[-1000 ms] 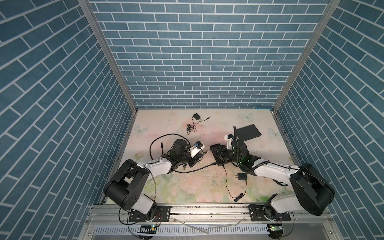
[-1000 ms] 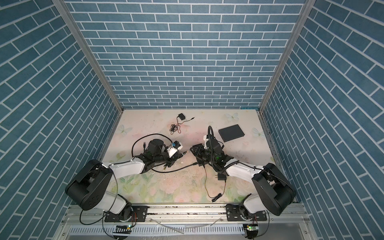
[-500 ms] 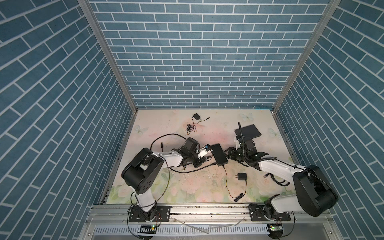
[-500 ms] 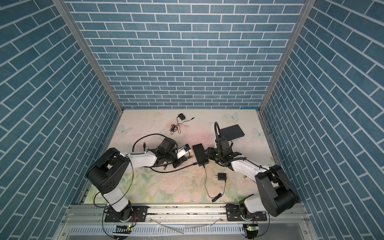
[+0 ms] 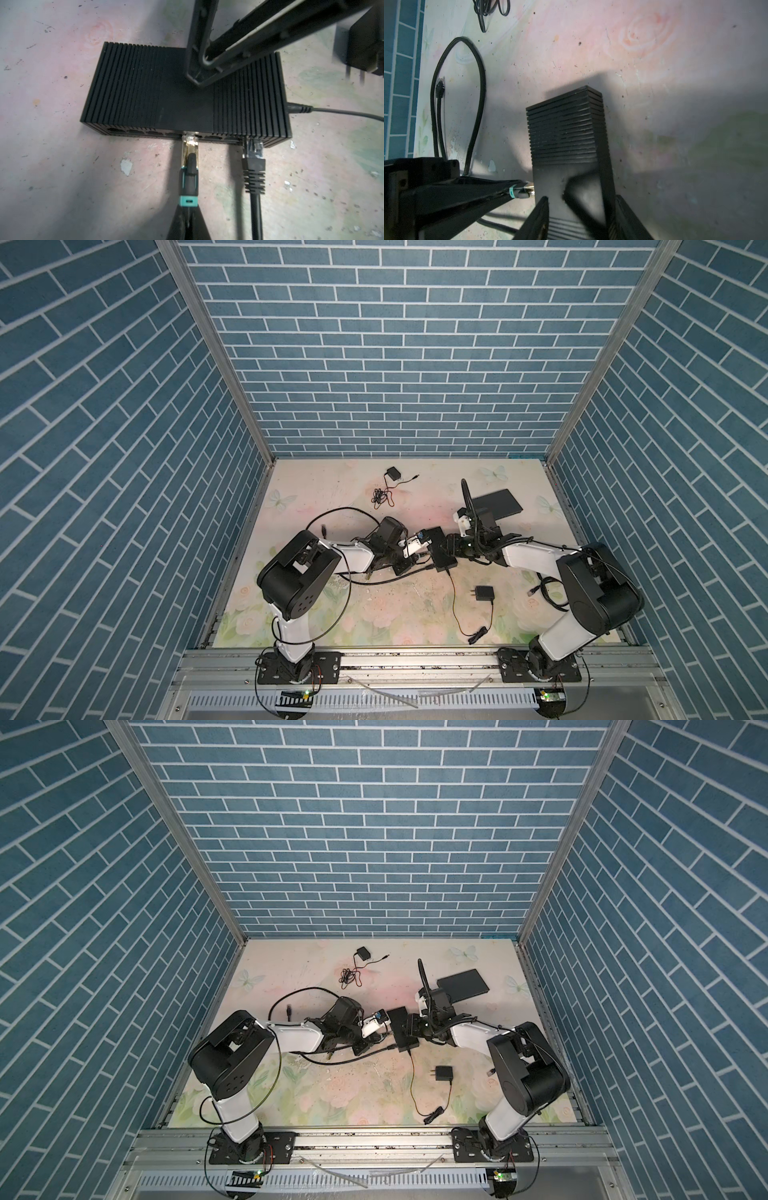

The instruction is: Insert the plug into the switch port

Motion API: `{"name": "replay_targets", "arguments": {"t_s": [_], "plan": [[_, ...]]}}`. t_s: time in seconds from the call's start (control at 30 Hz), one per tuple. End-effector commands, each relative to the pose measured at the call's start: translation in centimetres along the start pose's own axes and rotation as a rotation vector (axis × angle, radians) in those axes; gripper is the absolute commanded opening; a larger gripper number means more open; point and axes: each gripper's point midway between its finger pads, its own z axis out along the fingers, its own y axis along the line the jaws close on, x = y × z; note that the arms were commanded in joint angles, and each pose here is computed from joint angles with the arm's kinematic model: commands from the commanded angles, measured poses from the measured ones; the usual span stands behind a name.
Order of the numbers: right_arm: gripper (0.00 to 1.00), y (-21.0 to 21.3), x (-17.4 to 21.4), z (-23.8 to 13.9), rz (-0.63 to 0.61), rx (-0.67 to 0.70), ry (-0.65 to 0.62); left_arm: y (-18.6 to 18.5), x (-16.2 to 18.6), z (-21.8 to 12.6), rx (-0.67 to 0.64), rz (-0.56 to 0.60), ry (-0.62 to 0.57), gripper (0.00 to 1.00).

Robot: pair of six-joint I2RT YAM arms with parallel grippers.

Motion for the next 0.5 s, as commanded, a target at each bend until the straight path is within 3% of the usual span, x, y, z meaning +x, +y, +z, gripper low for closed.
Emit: {"name": "replay_targets", "arguments": {"t_s": [0.0, 0.47], "plan": [[0.51, 1.4, -1.0, 0.4, -0.050, -0.066, 0.002, -1.0, 0.3, 0.4, -0.005, 0.023, -0.008, 0.00], [0.47, 3.2, 1.8, 0.3, -0.015, -0.223, 0.092, -1.4, -0.8, 1.2, 0.004, -0.056, -0.100, 0.00]]}}
